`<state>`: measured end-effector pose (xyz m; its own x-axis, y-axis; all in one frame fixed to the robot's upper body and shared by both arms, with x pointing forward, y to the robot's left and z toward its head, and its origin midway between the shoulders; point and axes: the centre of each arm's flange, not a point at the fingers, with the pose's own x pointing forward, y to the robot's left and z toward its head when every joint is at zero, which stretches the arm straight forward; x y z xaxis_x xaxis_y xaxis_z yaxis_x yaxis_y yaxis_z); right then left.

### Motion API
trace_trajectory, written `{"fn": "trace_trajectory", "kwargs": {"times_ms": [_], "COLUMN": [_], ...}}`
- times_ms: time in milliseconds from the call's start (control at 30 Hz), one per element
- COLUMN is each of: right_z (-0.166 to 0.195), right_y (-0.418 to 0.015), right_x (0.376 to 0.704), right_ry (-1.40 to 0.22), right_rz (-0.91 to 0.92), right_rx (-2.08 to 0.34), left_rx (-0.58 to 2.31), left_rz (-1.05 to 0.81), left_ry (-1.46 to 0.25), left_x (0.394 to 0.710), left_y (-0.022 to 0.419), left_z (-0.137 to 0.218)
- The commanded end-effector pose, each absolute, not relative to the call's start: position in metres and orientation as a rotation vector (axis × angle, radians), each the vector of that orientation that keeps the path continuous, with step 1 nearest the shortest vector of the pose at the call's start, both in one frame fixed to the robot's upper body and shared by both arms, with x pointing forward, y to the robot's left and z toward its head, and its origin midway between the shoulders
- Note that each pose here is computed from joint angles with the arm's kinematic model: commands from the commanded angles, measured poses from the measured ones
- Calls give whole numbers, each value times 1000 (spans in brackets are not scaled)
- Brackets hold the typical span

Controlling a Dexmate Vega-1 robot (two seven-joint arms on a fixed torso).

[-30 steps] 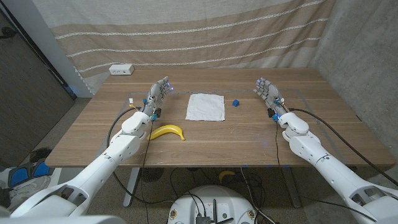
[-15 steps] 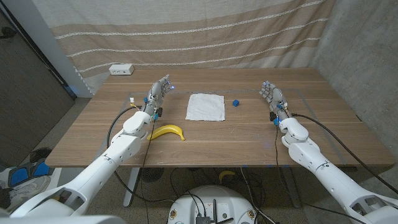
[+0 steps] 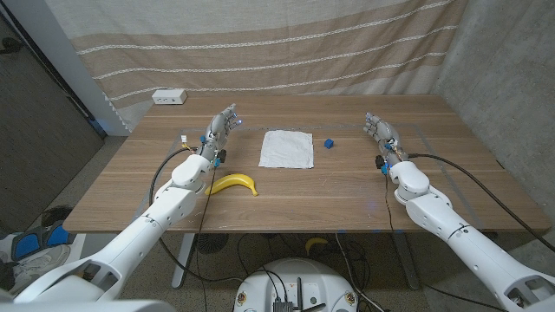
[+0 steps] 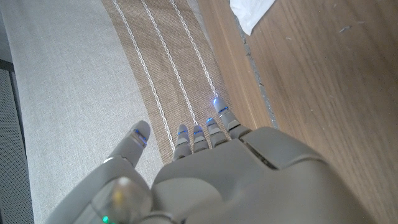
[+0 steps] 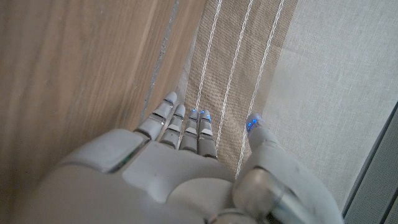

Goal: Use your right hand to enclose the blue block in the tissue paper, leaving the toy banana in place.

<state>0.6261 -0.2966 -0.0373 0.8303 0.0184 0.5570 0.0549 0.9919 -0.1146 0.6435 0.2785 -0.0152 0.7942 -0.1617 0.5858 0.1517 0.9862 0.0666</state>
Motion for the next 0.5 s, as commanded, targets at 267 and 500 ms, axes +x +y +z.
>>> {"fn": "trace_trajectory", "kwargs": {"times_ms": [267, 500], "right_z": [-19, -14], "right_y": [-282, -274], "right_x": [616, 615], "right_ry": [-577, -568], "right_rz": [-72, -80], "right_rx": [-390, -471], "left_rx": [18, 24], "left_rz": [-157, -161], "left_ry": [-620, -618], "left_x": [645, 648], "left_y": [277, 277], "left_z": [-17, -16]}}
